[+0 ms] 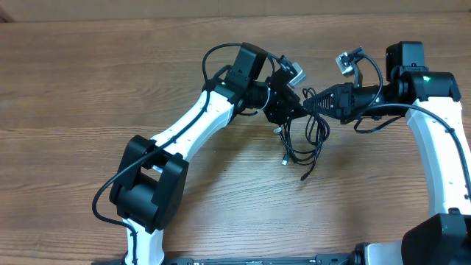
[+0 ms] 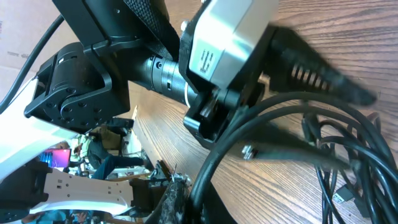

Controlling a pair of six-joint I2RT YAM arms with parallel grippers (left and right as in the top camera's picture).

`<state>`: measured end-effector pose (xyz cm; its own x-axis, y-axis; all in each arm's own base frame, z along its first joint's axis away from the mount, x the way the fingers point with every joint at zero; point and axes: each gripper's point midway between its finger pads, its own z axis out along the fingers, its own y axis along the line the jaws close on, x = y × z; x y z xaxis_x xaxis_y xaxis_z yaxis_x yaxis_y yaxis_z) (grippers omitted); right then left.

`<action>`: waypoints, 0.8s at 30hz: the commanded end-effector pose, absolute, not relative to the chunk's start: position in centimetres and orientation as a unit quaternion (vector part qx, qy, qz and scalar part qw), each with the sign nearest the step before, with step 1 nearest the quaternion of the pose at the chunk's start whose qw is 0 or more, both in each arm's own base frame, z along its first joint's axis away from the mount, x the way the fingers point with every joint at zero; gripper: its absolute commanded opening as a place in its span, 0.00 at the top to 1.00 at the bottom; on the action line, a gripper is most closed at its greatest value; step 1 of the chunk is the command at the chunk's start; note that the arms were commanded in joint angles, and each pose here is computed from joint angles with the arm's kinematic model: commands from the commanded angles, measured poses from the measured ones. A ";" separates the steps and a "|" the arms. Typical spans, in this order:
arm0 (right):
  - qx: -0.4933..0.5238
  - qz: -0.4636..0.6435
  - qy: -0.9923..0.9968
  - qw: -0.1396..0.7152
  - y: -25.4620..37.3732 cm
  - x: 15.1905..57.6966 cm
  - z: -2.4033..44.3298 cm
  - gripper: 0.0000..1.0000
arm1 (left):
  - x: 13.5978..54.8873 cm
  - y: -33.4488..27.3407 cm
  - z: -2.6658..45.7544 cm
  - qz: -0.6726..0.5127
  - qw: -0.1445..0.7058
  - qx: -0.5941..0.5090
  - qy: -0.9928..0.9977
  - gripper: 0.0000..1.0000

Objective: Untangle cables

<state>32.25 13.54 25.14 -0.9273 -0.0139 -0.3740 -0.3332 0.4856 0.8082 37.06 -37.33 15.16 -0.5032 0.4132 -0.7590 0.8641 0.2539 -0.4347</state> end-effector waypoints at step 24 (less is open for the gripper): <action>0.332 0.122 0.923 0.151 -1.6 36.2 16.1 0.96 | 37.1 -24.2 29.8 -0.419 0.327 0.287 0.797 0.96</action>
<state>36.84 0.06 17.76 -0.7732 0.6019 -0.1998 0.4944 0.7693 0.4047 37.87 -25.66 25.82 -0.6958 0.2052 -0.6884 0.6846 0.4795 -0.5490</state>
